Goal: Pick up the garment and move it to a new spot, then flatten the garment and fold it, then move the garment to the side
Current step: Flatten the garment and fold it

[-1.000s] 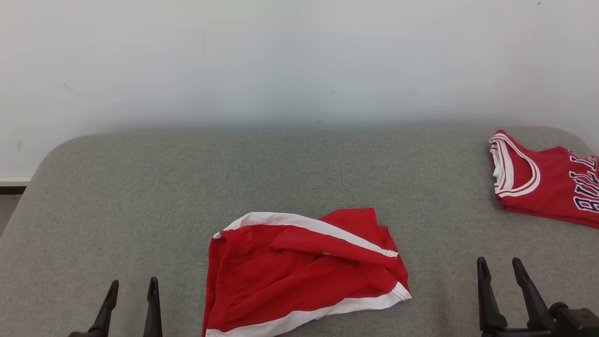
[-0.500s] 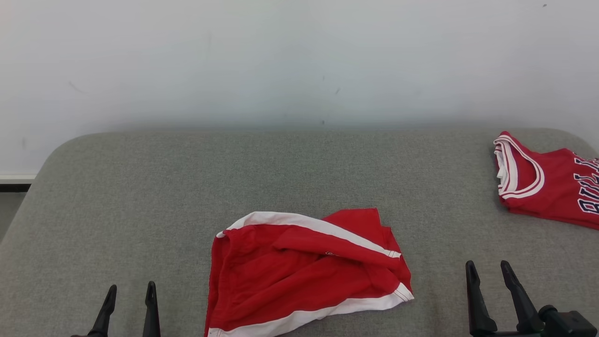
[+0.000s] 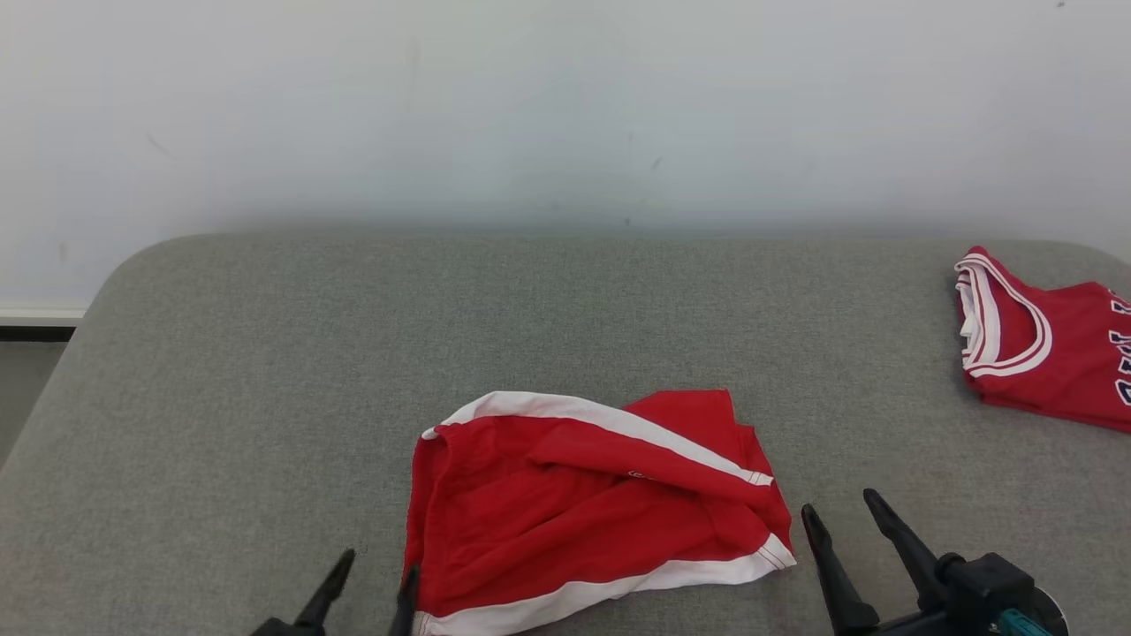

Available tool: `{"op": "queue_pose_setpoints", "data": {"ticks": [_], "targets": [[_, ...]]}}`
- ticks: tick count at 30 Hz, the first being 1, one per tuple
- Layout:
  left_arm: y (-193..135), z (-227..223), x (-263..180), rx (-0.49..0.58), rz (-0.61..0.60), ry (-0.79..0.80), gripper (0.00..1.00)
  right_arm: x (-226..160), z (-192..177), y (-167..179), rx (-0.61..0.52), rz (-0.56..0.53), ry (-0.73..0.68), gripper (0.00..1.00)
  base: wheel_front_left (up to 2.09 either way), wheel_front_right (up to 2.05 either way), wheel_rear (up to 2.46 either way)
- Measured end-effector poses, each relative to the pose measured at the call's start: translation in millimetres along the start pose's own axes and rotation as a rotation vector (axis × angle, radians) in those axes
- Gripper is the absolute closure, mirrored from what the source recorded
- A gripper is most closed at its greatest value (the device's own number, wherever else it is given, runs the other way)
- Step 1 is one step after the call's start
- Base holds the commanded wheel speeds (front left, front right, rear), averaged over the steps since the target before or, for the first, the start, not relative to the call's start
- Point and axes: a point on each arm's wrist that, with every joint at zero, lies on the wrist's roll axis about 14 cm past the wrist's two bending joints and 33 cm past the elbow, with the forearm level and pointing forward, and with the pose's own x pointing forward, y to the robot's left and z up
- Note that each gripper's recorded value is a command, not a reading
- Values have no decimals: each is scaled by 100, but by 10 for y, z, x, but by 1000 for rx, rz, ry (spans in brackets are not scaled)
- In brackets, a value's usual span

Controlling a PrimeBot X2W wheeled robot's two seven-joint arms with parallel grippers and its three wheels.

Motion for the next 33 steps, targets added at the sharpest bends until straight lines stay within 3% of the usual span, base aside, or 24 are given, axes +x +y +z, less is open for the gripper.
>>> {"op": "queue_pose_setpoints", "data": {"ticks": [12, 26, 27, 28, 29, 33], "targets": [[-306, -558, -91, 35, -156, 219, 0, 42, -588, 84, -80, 132, 241, 0, 0, 0, 0], [-370, -767, -19, 41, -255, 325, 0, 172, -904, 157, -130, 239, 373, 0, 0, 0, 0], [-379, -778, -16, 25, -255, 329, 50, 178, -918, 170, -131, 246, 379, 0, 0, 0, 0], [-378, -781, -7, 17, -255, 330, 100, 183, -936, 167, -128, 246, 388, 13, 0, 0, 0], [-374, -787, 2, 15, -256, 333, 100, 184, -958, 168, -125, 248, 398, 100, 0, 0, 0], [-373, -754, 51, -27, -250, 313, 100, 251, -933, 179, -113, 253, 381, 100, 0, 0, 0]]}}
